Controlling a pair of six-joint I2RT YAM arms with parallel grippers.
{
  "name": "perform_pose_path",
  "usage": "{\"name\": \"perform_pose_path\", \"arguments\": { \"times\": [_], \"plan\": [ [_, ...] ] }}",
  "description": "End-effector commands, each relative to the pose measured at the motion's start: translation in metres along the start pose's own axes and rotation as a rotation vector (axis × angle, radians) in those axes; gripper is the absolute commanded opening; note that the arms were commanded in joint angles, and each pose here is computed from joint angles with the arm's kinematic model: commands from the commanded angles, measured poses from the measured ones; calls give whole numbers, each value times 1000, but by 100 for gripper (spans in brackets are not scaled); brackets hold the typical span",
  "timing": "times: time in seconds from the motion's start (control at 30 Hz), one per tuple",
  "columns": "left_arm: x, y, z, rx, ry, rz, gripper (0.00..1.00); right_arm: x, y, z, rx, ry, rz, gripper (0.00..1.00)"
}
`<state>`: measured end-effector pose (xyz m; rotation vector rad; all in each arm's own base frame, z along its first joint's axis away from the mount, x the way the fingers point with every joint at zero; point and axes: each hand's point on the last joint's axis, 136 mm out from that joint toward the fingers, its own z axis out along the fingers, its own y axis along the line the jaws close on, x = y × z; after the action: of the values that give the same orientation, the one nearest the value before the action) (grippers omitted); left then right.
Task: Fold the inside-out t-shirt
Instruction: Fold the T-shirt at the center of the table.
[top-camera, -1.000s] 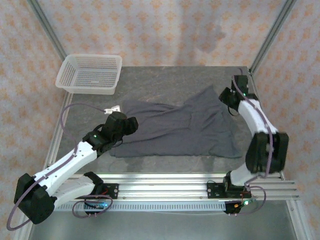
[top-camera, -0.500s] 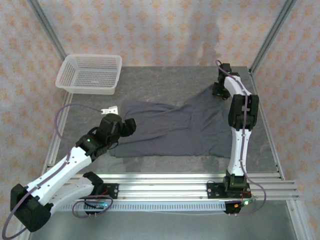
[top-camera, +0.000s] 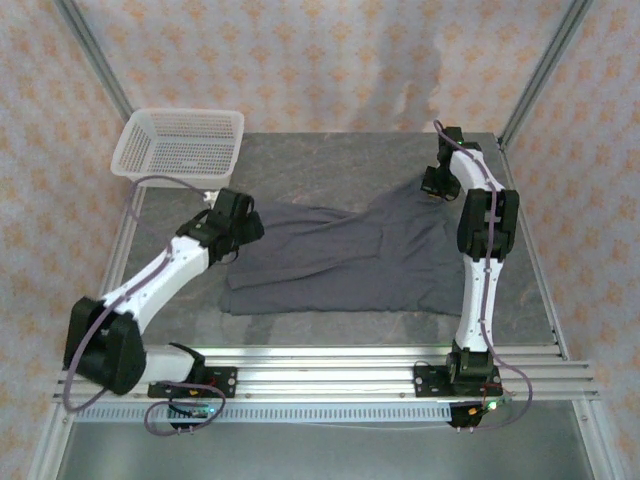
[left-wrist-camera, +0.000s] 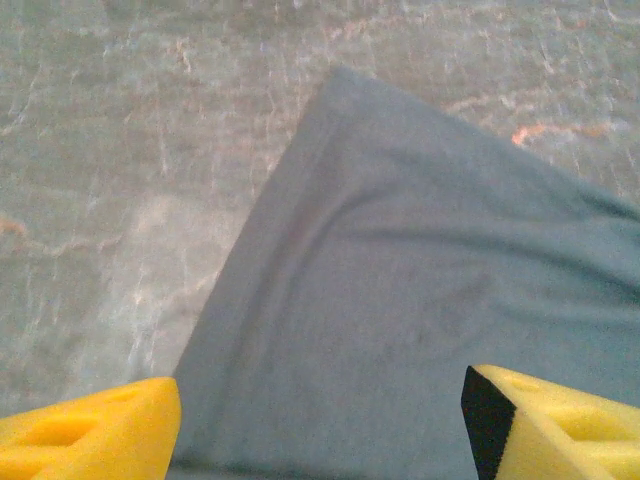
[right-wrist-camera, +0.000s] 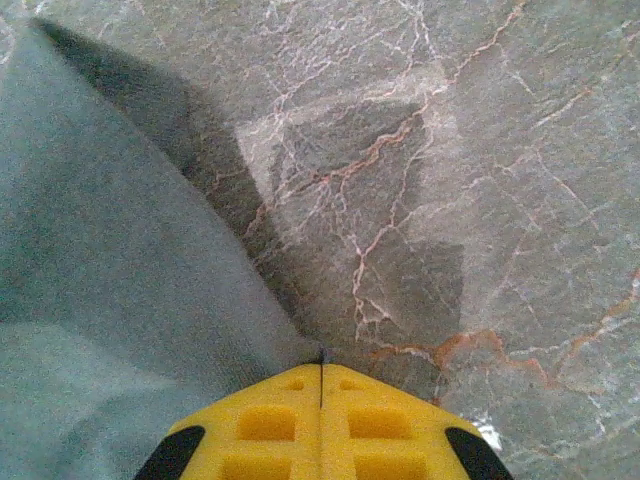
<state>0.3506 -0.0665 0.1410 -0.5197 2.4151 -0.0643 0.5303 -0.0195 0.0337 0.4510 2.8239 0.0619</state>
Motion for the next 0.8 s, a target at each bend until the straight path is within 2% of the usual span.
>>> {"name": "perform_pose_path", "arguments": {
  "times": [0.0,0.13,0.37,0.53,0.77],
  "plan": [
    [-13,-2,19,-30,49,-17,74,-13,1,-71,-13,-118,6,0],
    [-32,-5,51,-90,78,-39,73,-9,5,-100,-82,-212,52,0],
    [-57,-19,113,-214,116,28,62,17,8,-98,-149,-207,108,0],
    [-63,-34,147,-193,150,26,51,28,4,-100,-134,-194,91,0],
    [-61,-18,178,-257,182,15,51,34,1,-98,-125,-179,78,0]
  ]
}}
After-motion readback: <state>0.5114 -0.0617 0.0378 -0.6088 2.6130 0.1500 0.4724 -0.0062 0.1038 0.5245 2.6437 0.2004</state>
